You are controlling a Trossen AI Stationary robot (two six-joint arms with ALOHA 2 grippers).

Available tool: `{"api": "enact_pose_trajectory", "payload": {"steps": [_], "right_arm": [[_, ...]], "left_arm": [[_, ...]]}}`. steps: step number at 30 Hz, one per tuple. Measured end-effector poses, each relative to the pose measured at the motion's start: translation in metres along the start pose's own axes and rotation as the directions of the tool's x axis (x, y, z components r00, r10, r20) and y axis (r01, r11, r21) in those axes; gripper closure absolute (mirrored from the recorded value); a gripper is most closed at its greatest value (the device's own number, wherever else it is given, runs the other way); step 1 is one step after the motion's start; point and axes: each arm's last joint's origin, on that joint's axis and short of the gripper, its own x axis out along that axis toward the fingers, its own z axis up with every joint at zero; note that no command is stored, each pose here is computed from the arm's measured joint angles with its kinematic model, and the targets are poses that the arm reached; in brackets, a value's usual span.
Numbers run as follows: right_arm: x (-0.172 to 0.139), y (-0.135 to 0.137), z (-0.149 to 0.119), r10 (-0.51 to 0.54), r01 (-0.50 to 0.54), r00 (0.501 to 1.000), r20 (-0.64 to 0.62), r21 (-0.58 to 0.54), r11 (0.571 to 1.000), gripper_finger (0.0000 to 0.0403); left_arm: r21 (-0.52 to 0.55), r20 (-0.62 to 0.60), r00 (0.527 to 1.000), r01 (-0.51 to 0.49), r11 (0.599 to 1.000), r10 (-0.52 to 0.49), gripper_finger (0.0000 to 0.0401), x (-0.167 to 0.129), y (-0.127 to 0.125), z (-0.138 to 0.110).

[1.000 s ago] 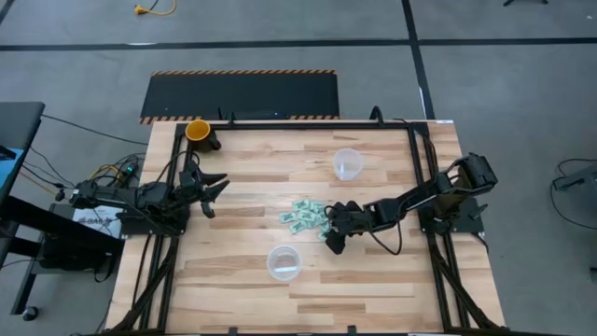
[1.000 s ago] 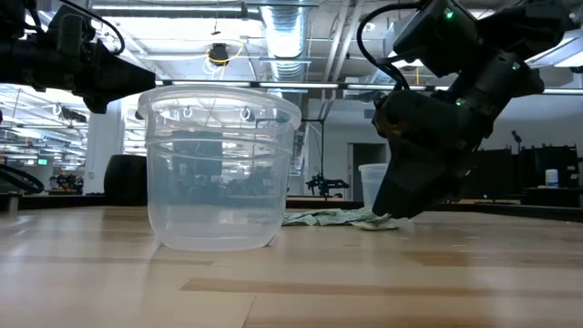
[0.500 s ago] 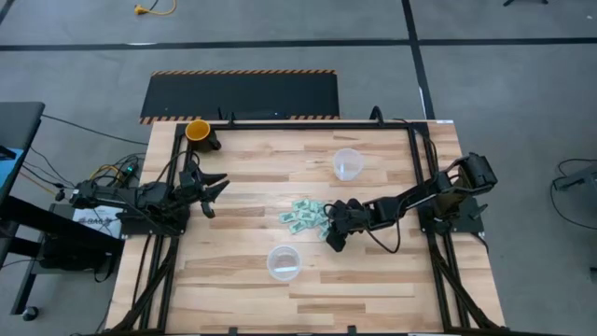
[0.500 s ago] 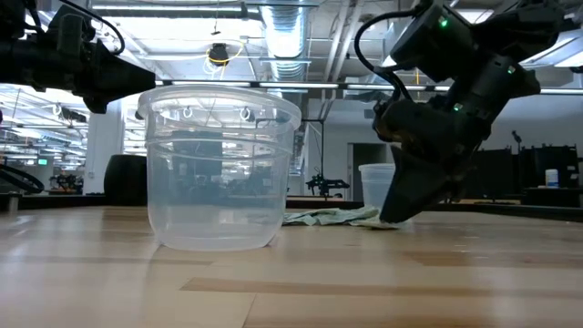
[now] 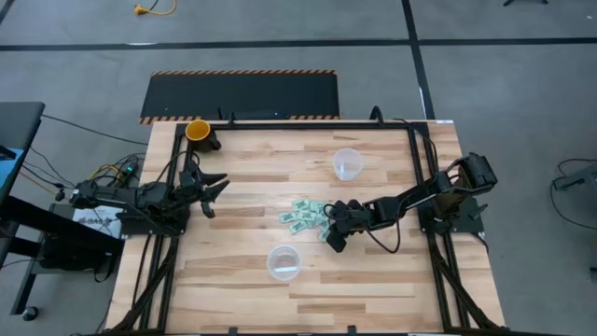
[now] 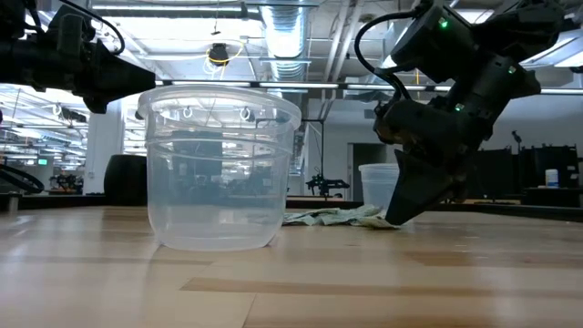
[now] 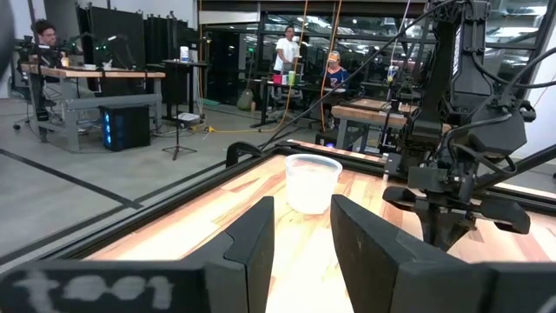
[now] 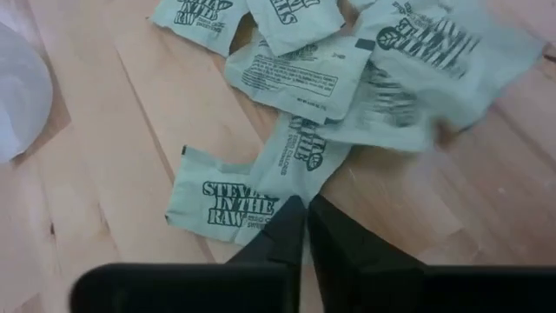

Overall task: Pick and place Stevia / Truvia into bins
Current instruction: Put the stevia packet into the top transparent container

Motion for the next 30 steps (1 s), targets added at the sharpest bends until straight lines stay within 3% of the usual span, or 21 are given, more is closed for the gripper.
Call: {"api": "enact_pose_trajectory", "payload": {"steps": [9, 19, 30], "right_arm": [[-0.006, 0.001, -0.003, -0.002, 0.003, 1.0, -0.019, 0.063, 0.998, 0.0401], [-0.039, 0.001, -0.006, -0.067, 0.066, 0.998, 0.01, 0.067, 0.996, 0.0403], [-0.062, 0.013, -0.004, 0.01, -0.015, 0.996, 0.086, 0.064, 0.998, 0.0403]], "left_arm": [[0.0, 0.0, 1.0, 0.0, 1.0, 0.0, 0.0297, 0.0, 0.0, 0.0], [0.0, 0.0, 1.0, 0.0, 1.0, 0.0, 0.0297, 0.0, 0.0, 0.0], [0.0, 0.0, 1.0, 0.0, 1.0, 0.0, 0.0297, 0.0, 0.0, 0.0]]}}
